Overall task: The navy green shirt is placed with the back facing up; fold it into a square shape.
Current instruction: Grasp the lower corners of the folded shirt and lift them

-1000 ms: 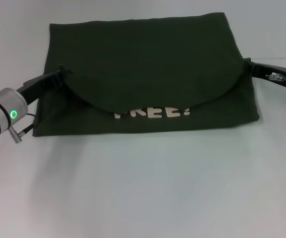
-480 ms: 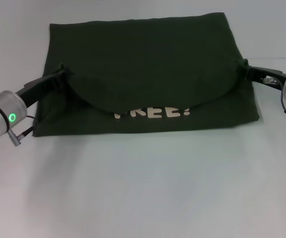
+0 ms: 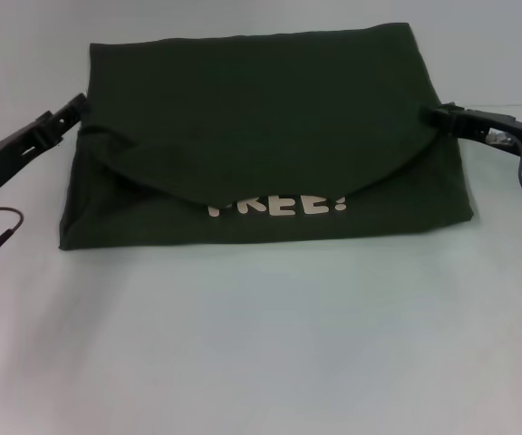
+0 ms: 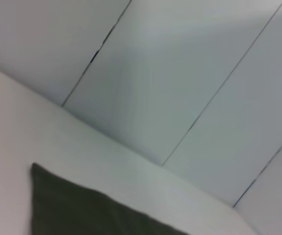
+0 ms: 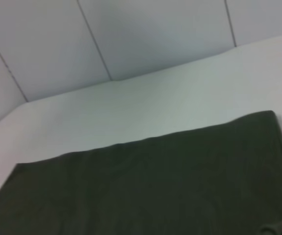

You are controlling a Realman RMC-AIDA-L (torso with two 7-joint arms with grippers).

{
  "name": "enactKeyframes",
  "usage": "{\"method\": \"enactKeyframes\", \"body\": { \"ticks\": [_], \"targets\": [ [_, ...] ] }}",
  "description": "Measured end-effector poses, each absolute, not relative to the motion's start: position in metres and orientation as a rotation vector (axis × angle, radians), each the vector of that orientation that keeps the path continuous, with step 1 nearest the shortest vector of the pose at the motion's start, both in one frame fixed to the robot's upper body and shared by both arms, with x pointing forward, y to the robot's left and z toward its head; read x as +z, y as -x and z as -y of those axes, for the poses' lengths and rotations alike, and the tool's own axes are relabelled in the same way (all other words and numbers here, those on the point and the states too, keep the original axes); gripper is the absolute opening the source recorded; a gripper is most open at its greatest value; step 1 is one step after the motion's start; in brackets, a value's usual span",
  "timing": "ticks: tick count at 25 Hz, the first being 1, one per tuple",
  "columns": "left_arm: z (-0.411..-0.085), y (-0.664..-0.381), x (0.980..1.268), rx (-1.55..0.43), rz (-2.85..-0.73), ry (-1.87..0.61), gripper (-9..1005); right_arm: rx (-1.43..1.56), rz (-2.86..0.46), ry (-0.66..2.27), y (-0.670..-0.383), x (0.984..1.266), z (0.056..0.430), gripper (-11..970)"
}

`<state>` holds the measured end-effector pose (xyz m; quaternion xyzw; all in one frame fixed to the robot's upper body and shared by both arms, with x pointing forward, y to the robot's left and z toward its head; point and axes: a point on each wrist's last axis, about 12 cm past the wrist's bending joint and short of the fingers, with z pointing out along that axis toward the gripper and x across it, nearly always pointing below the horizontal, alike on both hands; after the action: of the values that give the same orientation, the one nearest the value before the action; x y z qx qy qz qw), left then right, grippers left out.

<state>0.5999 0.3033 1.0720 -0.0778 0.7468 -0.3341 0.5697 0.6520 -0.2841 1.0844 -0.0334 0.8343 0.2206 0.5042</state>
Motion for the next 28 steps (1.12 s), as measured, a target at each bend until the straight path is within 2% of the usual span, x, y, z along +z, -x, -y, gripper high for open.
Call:
{"method": "enactKeyframes", "body": {
  "ticks": [3,9,11,14,20,28],
  "targets": [
    [-0.309,-0.590,1.073,-0.836,-1.723,0.172,695,0.585,-2.007,0.092,-0.650,1.089,0.285,414],
    [-0.317,-0.563,1.076,-0.945,-1.669,0.068,832,0.731,-2.005,0.127,-0.634,1.099,0.299,633],
    [-0.318,-0.554,1.076,-0.962,-1.676,0.008,871,0.788,-2.010,0.141,-0.625,1.100,0.303,659],
    [-0.321,-0.543,1.072,-0.947,-1.721,-0.075,870,0.862,-2.027,0.153,-0.611,1.100,0.310,698],
    [-0.327,-0.532,1.057,-0.854,-1.847,-0.147,868,0.923,-2.054,0.130,-0.590,1.090,0.322,692],
    [-0.321,-0.543,1.036,-0.636,-1.991,-0.183,861,0.936,-2.062,0.092,-0.582,1.083,0.324,696]
  ]
}}
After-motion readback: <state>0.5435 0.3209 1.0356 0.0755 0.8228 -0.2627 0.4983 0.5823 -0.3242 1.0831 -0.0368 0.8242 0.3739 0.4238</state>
